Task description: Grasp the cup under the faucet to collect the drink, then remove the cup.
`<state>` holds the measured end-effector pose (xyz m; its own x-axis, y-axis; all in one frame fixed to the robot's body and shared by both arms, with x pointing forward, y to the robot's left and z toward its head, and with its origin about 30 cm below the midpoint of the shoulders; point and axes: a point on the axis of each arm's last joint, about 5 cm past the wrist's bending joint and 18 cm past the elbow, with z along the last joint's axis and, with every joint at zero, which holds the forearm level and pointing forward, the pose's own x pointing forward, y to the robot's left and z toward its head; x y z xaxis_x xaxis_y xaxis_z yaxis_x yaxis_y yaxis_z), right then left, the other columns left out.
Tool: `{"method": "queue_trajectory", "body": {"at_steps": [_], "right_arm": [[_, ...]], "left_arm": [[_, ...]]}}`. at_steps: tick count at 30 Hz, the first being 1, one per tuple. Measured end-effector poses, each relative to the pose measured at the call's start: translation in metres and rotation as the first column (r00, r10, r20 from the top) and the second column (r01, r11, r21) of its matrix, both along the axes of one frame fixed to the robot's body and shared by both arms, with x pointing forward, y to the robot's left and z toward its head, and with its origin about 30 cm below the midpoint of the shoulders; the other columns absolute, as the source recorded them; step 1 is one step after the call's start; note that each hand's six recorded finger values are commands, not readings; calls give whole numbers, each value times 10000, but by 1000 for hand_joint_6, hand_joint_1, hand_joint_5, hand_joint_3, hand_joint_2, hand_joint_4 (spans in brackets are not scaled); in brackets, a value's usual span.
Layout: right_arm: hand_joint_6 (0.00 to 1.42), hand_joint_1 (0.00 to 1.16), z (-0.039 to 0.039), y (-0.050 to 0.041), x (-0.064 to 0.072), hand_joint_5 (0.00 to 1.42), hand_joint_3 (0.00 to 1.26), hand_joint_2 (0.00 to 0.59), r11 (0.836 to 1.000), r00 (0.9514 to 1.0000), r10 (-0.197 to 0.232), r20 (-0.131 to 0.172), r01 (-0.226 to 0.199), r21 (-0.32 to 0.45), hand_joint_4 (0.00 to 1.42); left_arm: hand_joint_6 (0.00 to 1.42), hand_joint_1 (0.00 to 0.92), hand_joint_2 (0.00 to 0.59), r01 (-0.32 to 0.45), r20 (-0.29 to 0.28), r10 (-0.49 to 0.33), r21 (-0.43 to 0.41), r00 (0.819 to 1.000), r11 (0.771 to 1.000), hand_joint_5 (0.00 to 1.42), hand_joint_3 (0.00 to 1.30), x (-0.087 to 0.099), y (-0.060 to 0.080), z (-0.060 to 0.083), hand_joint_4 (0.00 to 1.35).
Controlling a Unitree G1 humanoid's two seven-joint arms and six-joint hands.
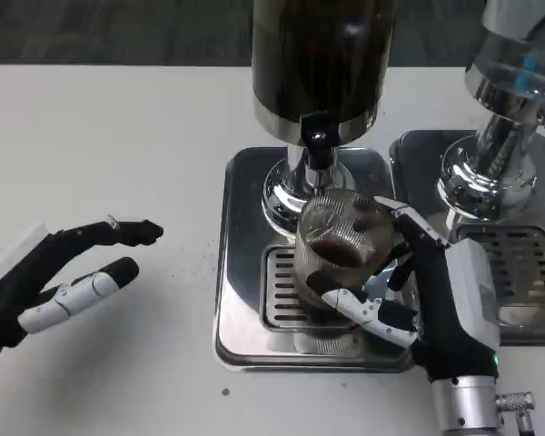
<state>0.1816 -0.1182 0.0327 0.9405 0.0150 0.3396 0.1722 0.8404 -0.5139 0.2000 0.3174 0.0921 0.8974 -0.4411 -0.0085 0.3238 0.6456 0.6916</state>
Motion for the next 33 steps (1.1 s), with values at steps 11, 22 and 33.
{"method": "queue_trajectory", "body": {"at_steps": [11, 22, 33], "right_arm": [[1056, 627, 14, -76, -26, 841, 616, 243, 9994, 9998, -168, 131, 172, -289, 745], [1088, 629, 54, -142, -46, 859, 624, 241, 9988, 9996, -220, 165, 227, -440, 755], [1094, 634, 39, -218, -142, 870, 638, 244, 9975, 9987, -458, -210, 446, -540, 771]], "left_arm": [[211, 0, 150, 28, 19, -28, -20, 10000, 10000, 258, 332, 9, -10, 0, 301], [211, 0, 151, 140, 298, -138, -34, 9995, 9999, 258, 324, 85, -35, 53, 294], [211, 0, 147, 678, 648, -682, 95, 9956, 9977, 248, 319, 137, -94, 95, 285]]}}
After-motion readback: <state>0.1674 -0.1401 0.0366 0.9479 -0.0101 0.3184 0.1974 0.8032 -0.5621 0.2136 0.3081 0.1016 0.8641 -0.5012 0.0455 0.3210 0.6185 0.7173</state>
